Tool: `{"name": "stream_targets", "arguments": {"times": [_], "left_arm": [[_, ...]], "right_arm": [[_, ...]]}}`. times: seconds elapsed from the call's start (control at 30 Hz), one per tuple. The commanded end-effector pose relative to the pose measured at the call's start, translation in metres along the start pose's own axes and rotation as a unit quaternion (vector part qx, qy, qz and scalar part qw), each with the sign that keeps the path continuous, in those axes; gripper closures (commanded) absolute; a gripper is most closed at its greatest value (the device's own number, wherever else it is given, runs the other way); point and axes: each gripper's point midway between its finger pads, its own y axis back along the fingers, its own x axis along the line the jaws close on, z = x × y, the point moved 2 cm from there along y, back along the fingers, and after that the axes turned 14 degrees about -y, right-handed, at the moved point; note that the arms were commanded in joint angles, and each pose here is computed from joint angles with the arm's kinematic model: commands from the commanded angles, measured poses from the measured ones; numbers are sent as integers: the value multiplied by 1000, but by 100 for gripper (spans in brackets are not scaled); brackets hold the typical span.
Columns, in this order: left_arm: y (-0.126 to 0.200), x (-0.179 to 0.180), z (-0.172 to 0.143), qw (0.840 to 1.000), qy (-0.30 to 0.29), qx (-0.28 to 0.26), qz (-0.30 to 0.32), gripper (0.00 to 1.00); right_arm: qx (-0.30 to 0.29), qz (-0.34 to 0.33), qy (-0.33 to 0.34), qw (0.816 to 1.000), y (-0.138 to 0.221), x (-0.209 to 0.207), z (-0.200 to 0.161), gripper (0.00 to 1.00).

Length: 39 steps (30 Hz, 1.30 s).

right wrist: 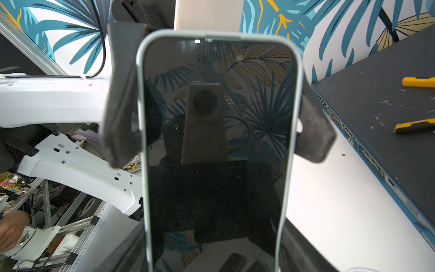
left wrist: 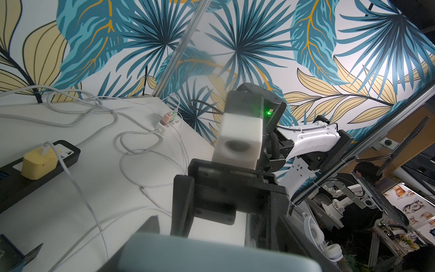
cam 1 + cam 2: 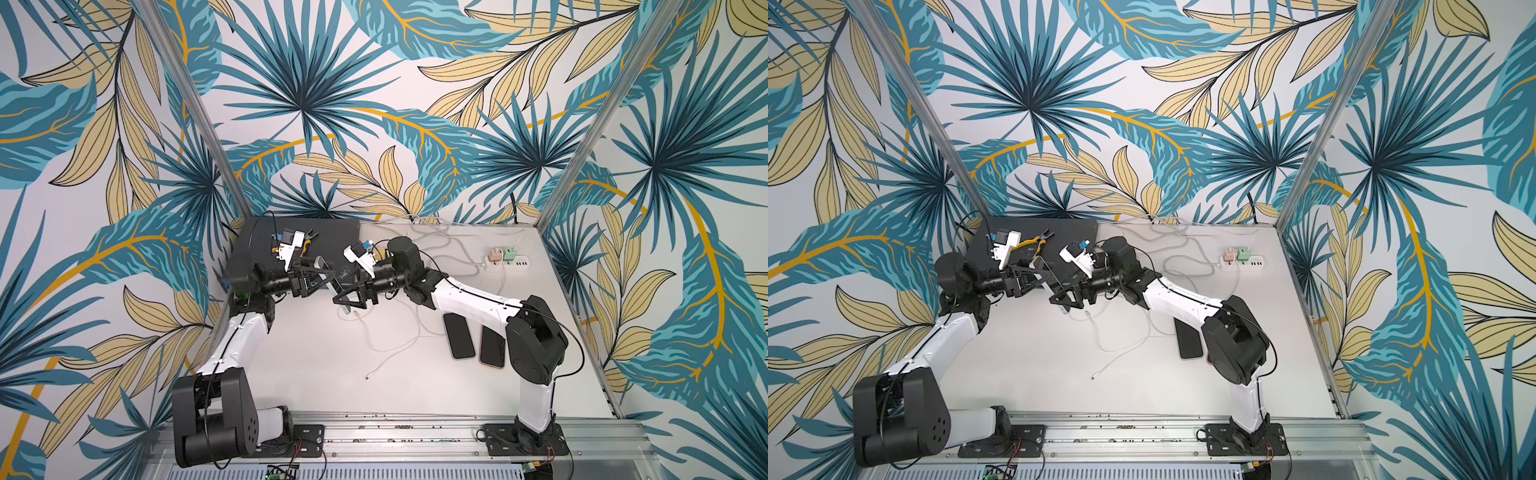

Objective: Unplug the charging cable from the phone
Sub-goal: Place the phone at the center of the board.

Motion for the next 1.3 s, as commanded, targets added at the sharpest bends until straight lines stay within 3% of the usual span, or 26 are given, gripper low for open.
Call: {"name": "stream_targets", "arguments": {"times": [0.0,0.1,0.13,0.5,0.73,1.0,1.27], "left_arm": [[2,-9,3,1000,-22,3,-8,32],[3,-9,4,1000,-29,1,-5,5],[4,-8,4,999,-32,-2,-1,1],[25,19,9,996,0,-33,80,0],[35,49,-6,982,26,17,184,0],[43,64,-8,970,30,25,241,0],[57,81,-10,948,43,33,313,0]], "right_arm": [[3,22,13,1000,0,6,-6,53],[-1,16,13,1000,2,5,-8,55],[-3,13,13,1000,2,4,-9,55],[-25,-34,-20,999,9,-15,-32,59],[-24,-117,-58,991,3,-39,-57,59],[-17,-227,-100,969,-3,-62,-78,59],[16,-318,-97,943,-21,-73,-96,59]]}}
